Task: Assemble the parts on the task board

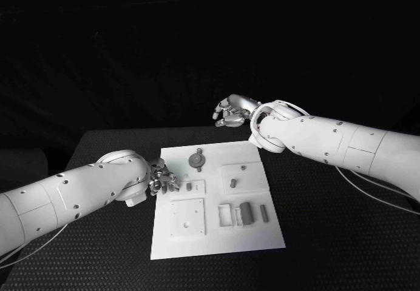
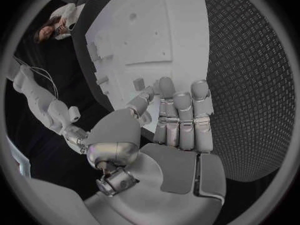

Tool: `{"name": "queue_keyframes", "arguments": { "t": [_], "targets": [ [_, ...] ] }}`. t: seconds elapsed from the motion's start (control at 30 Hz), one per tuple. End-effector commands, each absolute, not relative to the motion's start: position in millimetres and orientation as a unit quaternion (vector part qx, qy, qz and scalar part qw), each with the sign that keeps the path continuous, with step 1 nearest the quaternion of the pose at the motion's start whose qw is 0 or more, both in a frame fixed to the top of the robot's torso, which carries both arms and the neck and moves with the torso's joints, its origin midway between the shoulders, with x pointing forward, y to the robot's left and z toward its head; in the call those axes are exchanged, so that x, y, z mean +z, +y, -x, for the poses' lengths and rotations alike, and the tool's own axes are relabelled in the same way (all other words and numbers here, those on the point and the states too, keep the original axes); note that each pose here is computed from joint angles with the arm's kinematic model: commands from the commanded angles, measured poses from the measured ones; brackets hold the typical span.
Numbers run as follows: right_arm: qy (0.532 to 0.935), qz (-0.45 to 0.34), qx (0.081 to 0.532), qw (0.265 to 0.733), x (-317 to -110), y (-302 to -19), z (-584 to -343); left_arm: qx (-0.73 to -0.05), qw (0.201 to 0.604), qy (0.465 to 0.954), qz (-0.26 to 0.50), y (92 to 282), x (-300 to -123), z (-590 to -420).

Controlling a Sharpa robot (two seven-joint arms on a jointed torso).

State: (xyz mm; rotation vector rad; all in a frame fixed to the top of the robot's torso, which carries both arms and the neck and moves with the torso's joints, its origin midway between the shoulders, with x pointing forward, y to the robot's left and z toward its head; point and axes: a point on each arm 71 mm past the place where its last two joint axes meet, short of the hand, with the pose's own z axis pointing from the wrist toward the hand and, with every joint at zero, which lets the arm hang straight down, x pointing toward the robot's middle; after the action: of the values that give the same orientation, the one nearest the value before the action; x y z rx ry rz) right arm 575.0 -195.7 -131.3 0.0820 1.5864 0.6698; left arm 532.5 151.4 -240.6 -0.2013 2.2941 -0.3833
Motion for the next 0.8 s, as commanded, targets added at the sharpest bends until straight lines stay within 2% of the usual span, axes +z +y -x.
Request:
{"name": "queue_keyframes", "arguments": {
  "t": [0.03, 0.8],
  "targets": [
    [0.700, -0.031, 0.298, 0.648, -131.5, -194.5, -574.8, -0.162, 0.357, 0.915, 0.093, 154.2, -245.7, -530.3],
    [0.700, -0.031, 0.298, 0.648, -131.5, -193.1, -575.1, -0.154, 0.348, 0.921, 0.080, 155.7, -247.0, -534.1]
  ]
}}
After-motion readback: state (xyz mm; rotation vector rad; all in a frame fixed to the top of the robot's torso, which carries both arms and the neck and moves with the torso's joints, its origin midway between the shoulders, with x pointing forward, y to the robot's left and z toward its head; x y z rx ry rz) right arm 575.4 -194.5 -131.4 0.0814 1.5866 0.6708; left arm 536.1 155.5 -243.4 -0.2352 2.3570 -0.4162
